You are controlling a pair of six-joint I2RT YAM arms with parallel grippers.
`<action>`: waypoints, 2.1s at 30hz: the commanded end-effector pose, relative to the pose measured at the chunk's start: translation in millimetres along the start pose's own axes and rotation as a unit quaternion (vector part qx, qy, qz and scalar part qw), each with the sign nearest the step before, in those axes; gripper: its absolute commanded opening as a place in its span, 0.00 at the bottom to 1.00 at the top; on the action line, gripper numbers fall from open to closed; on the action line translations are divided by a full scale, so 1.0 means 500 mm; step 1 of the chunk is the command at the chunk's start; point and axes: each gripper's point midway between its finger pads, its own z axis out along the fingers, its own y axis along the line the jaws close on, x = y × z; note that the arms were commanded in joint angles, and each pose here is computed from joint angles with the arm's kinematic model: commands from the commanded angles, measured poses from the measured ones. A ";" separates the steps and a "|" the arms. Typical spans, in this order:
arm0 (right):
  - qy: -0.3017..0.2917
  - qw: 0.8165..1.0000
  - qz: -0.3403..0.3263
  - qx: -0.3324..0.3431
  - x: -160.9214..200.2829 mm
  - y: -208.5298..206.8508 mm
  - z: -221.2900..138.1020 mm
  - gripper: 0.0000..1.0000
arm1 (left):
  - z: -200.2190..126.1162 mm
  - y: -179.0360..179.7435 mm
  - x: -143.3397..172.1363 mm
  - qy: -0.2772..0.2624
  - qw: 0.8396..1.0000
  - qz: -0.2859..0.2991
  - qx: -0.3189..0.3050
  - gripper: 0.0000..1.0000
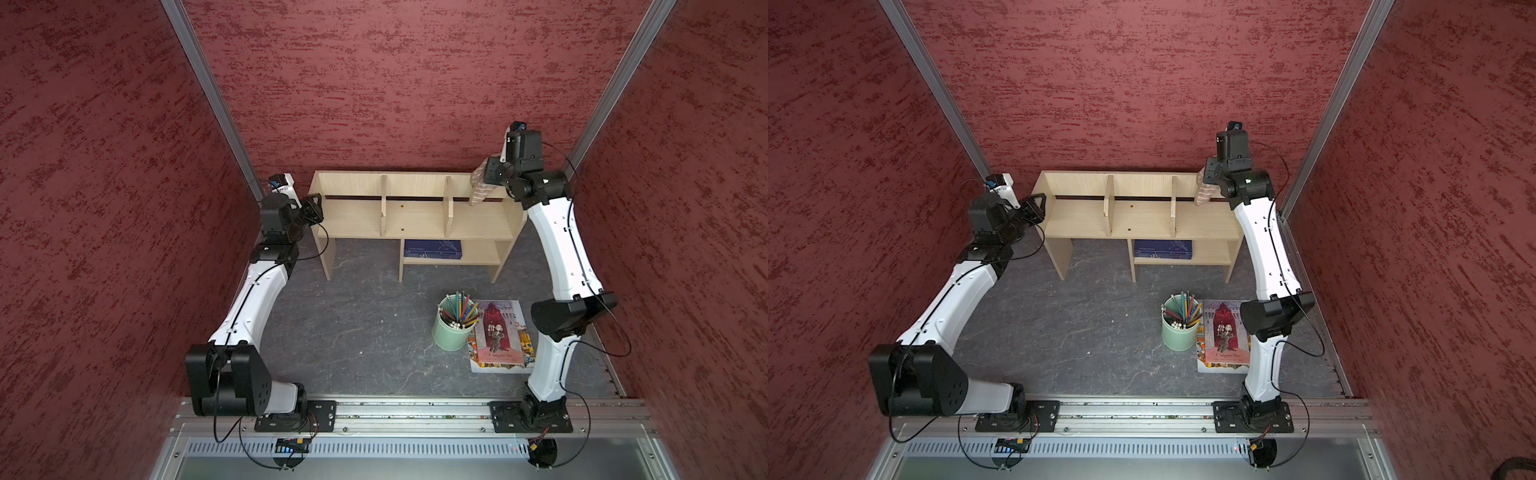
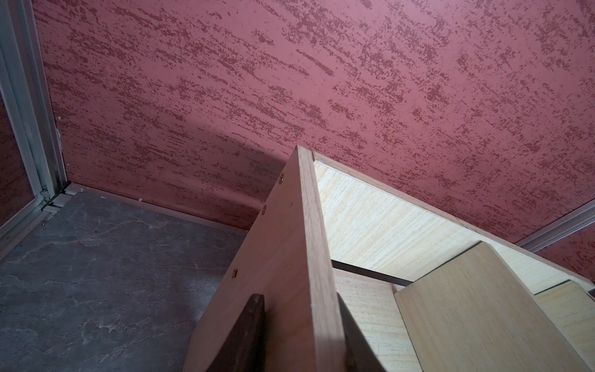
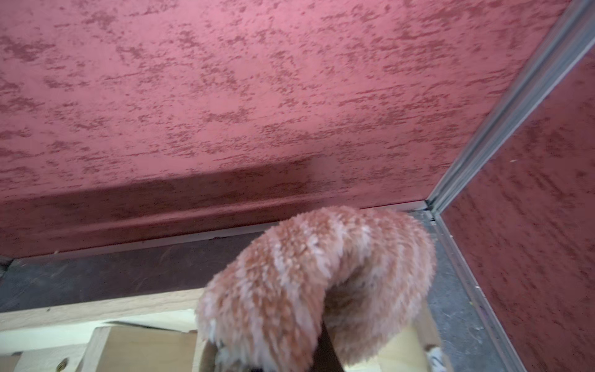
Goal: Wipe the bookshelf clean with a cloth
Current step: Wipe the dust from the shelf.
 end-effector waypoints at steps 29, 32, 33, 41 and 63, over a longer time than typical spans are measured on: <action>0.059 0.977 -0.090 -0.186 0.193 0.183 -0.182 0.00 | 0.006 -0.043 0.066 0.058 0.997 -0.039 0.042 0.00; 0.066 0.977 -0.089 -0.183 0.206 0.183 -0.173 0.00 | 0.007 -0.042 0.067 0.058 0.997 -0.040 0.042 0.00; 0.065 0.977 -0.089 -0.182 0.202 0.184 -0.170 0.00 | 0.008 -0.042 0.068 0.058 0.997 -0.039 0.042 0.00; 0.025 0.984 -0.075 -0.160 0.103 0.215 -0.130 0.00 | 0.007 -0.042 0.068 0.058 0.997 -0.036 0.040 0.00; 0.002 0.997 0.022 0.078 0.011 -0.106 -0.093 0.00 | 0.008 -0.038 0.069 0.058 0.997 -0.036 0.037 0.00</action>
